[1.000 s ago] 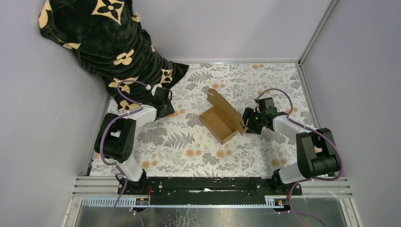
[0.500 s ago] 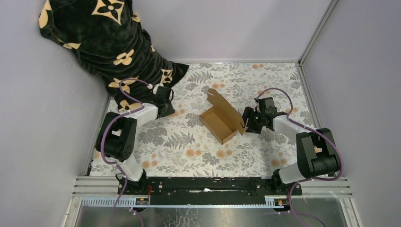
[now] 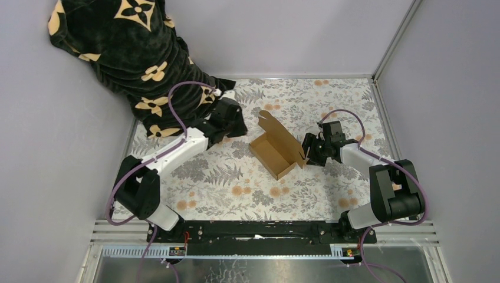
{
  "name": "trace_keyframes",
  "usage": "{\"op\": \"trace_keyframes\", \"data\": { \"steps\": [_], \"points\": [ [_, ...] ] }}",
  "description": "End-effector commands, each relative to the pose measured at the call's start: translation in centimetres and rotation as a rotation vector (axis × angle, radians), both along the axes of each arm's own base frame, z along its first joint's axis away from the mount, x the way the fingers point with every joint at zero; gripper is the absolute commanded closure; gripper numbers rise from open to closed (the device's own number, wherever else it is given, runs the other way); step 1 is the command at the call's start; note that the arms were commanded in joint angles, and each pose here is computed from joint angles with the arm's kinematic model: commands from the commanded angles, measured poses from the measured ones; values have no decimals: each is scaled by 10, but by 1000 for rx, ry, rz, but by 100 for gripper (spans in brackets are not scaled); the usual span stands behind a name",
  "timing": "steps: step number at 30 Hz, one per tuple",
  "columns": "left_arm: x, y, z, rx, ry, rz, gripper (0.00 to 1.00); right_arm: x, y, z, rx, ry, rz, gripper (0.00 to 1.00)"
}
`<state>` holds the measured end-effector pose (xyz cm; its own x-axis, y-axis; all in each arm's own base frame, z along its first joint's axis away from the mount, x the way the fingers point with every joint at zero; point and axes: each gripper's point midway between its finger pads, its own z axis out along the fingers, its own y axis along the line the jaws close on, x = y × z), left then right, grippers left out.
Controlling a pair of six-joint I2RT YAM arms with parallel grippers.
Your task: Fold the paper box
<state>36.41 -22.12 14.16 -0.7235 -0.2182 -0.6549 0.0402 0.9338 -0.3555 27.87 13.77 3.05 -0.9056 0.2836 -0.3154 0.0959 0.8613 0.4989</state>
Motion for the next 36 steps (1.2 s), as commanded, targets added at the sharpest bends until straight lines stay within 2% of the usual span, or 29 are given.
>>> {"op": "trace_keyframes", "data": {
  "steps": [1,8,17,18,20,22,29,33,36],
  "points": [
    [-25,-41,20,-55,6,-112,82,9,3,11,-1,-36,16,32],
    [-47,-97,22,-91,9,-250,81,9,3,11,1,-42,14,32],
    [-56,-137,-3,-106,-3,-342,79,7,4,10,8,-40,17,32],
    [-55,-140,-5,-104,-6,-350,76,6,4,10,10,-39,17,32],
    [-55,-141,-12,-92,0,-355,59,5,3,10,9,-38,17,32],
    [-56,-138,-14,-84,5,-351,52,5,3,10,6,-40,19,32],
    [-52,-127,-8,-40,-18,-325,50,4,4,7,11,-35,23,32],
    [-43,-115,17,-42,-67,-293,48,4,-2,13,-25,-47,19,32],
    [-23,-88,39,-49,-103,-231,47,6,-11,22,-78,-68,12,32]
  ]
}}
